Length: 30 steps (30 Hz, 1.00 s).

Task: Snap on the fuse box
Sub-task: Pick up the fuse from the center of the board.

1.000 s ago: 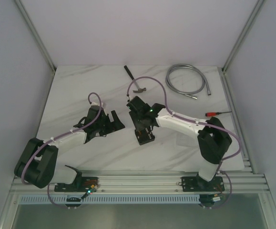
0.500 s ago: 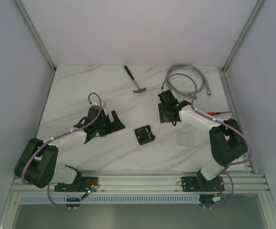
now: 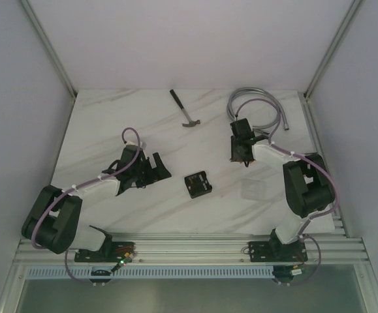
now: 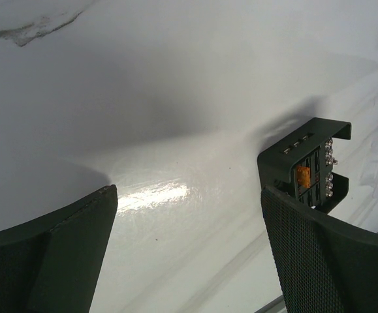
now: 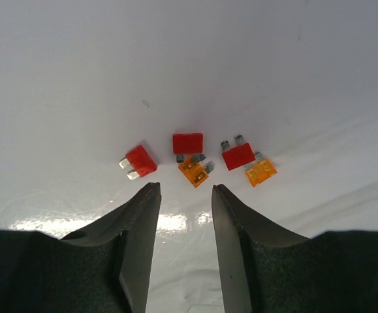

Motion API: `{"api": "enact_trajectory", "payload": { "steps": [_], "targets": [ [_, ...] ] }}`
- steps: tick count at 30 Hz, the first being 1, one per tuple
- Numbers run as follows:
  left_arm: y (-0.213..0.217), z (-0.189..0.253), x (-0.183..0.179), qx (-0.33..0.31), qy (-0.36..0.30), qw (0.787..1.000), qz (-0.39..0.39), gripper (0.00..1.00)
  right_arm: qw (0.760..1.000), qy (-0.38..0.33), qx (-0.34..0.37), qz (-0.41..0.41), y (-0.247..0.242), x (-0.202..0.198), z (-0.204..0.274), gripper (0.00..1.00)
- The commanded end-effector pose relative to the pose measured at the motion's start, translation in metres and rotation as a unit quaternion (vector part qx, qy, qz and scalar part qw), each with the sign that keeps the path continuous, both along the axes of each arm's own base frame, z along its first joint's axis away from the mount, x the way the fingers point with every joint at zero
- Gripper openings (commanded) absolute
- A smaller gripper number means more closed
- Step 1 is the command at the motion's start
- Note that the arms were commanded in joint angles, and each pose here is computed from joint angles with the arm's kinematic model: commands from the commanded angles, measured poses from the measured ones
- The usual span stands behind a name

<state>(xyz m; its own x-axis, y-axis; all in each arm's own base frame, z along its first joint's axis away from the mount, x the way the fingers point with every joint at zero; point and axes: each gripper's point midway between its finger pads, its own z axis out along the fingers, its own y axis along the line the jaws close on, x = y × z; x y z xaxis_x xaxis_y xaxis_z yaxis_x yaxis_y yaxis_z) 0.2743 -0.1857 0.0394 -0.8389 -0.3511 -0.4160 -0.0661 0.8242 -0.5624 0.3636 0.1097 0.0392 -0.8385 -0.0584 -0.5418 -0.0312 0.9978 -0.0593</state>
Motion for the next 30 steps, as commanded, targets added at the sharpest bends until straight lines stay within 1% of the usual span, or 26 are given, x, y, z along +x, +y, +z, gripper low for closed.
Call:
{"api": "enact_trajectory", "payload": {
  "steps": [1,5,12,22,26,30],
  "targets": [
    [-0.002,0.0,0.001,-0.004,0.01,1.0,0.002,1.0,0.999,-0.009,-0.028,-0.029,-0.011,0.006,-0.006,0.43],
    [-0.002,0.0,0.001,-0.005,0.011,1.0,0.001,1.0,0.999,-0.009,-0.036,-0.037,-0.014,0.007,-0.009,0.4],
    [-0.002,0.0,0.0,-0.006,0.012,1.0,0.002,1.0,0.999,-0.012,-0.025,-0.037,-0.008,0.015,-0.012,0.38],
    [-0.002,-0.001,0.0,-0.005,0.012,1.0,0.002,1.0,0.998,-0.01,-0.04,-0.05,-0.013,0.017,-0.019,0.38],
    [-0.002,-0.001,0.0,-0.006,0.013,1.0,0.001,1.0,0.998,-0.005,-0.044,-0.05,-0.014,0.015,-0.023,0.42],
    [-0.002,-0.001,-0.001,-0.006,0.014,1.0,0.002,1.0,0.997,0.003,-0.05,-0.054,-0.019,0.007,-0.024,0.43]
  ]
}}
